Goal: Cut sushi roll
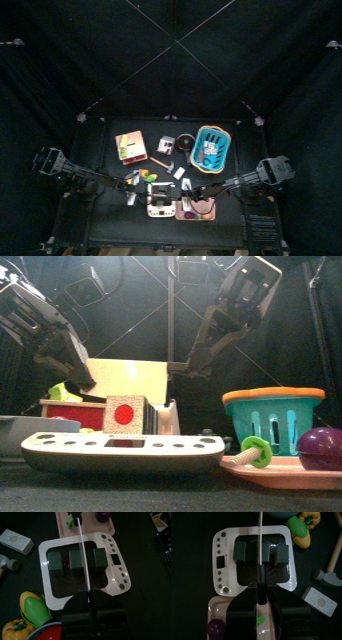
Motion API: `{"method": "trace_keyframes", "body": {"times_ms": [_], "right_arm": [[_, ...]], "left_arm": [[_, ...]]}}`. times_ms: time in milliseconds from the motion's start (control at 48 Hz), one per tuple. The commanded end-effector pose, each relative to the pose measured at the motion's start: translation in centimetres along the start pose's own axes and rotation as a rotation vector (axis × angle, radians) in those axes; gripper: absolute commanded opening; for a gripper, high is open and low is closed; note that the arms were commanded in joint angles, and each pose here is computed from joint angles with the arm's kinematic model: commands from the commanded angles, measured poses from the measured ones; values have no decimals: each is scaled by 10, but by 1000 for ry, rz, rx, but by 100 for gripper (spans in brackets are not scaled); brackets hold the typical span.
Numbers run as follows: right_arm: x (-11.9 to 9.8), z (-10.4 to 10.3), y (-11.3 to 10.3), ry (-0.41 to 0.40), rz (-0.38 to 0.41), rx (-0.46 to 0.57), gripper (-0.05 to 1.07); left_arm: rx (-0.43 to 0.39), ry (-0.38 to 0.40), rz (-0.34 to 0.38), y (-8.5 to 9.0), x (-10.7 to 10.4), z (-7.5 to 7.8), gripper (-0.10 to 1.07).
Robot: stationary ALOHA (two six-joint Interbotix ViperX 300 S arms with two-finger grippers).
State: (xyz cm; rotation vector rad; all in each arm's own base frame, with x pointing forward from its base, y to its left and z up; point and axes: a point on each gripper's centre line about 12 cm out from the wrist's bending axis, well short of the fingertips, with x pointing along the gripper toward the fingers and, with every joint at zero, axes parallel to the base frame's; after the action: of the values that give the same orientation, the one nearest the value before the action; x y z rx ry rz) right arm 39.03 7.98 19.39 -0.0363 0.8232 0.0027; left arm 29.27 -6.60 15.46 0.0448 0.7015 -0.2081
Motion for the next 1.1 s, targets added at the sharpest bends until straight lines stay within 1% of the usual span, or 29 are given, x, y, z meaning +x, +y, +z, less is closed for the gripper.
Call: {"method": "trace_keyframes", "body": {"times_ms": [0, 271, 438, 604, 750, 896, 1083], "right_arm": [[-8, 12, 2, -37, 10, 2, 48], [-7, 10, 1, -32, 6, 2, 48], [-7, 10, -1, -32, 2, 4, 48], [-1, 6, 0, -13, 0, 3, 48], [6, 3, 1, 2, -2, 0, 48], [14, 1, 2, 19, -3, 2, 48], [24, -4, 4, 51, 2, 32, 48]], "left_arm": [[8, -6, -7, -3, 0, 2, 25], [10, 15, -6, -3, 4, -2, 25], [8, 12, -2, -1, 4, -1, 25], [5, 23, 0, -1, 5, -4, 25], [5, 49, 1, 0, 9, -10, 25], [2, 93, 3, 0, 18, -20, 25], [0, 127, 5, 1, 27, -27, 25]]}}
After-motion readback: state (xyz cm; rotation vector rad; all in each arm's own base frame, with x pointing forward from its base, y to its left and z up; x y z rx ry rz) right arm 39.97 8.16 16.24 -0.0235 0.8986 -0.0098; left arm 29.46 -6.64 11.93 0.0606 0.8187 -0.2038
